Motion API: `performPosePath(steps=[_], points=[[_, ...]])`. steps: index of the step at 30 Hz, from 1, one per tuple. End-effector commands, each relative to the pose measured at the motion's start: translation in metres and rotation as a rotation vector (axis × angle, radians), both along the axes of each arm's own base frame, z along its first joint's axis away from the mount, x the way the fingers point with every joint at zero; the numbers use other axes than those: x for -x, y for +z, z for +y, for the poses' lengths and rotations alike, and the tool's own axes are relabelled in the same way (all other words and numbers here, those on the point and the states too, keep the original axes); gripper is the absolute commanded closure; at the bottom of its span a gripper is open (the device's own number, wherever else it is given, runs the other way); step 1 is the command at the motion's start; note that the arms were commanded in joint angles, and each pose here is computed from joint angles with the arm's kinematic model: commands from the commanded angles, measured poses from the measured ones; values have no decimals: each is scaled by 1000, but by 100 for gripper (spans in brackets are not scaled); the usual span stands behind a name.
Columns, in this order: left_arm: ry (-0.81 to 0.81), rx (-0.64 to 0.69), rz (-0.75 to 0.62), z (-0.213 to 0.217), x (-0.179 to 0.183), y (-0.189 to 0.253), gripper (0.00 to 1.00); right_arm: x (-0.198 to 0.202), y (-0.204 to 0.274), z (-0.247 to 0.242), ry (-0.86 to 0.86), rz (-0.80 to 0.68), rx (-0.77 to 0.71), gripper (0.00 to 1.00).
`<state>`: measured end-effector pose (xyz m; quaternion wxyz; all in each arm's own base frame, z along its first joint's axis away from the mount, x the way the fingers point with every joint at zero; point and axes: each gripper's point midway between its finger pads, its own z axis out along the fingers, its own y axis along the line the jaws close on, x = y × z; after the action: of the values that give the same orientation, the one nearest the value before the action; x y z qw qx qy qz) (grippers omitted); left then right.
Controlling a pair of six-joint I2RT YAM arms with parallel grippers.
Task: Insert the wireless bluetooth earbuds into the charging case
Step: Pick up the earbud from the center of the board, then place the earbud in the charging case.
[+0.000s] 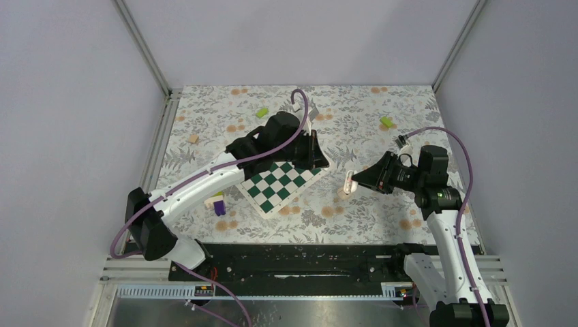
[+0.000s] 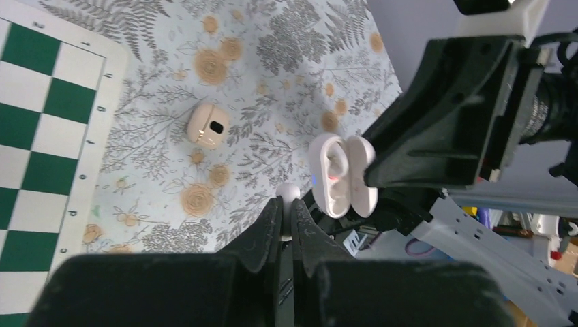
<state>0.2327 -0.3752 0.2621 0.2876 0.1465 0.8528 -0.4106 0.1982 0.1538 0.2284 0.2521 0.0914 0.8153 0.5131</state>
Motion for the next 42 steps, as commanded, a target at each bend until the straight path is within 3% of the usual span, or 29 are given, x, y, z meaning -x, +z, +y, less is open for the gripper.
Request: performPosePath(steps=[1, 9, 17, 42], points=[[-71, 120, -46, -8, 17, 38, 100, -11, 13, 3, -28, -70, 3, 100], [-72, 92, -55, -20, 27, 27, 100, -21, 17, 8, -73, -84, 34, 100], [-8, 193, -94, -30, 25, 36, 100, -34, 22, 10, -177, -88, -72, 100], [56, 159, -187, -29, 13, 39, 100, -35, 29, 20, -149, -96, -106, 100]])
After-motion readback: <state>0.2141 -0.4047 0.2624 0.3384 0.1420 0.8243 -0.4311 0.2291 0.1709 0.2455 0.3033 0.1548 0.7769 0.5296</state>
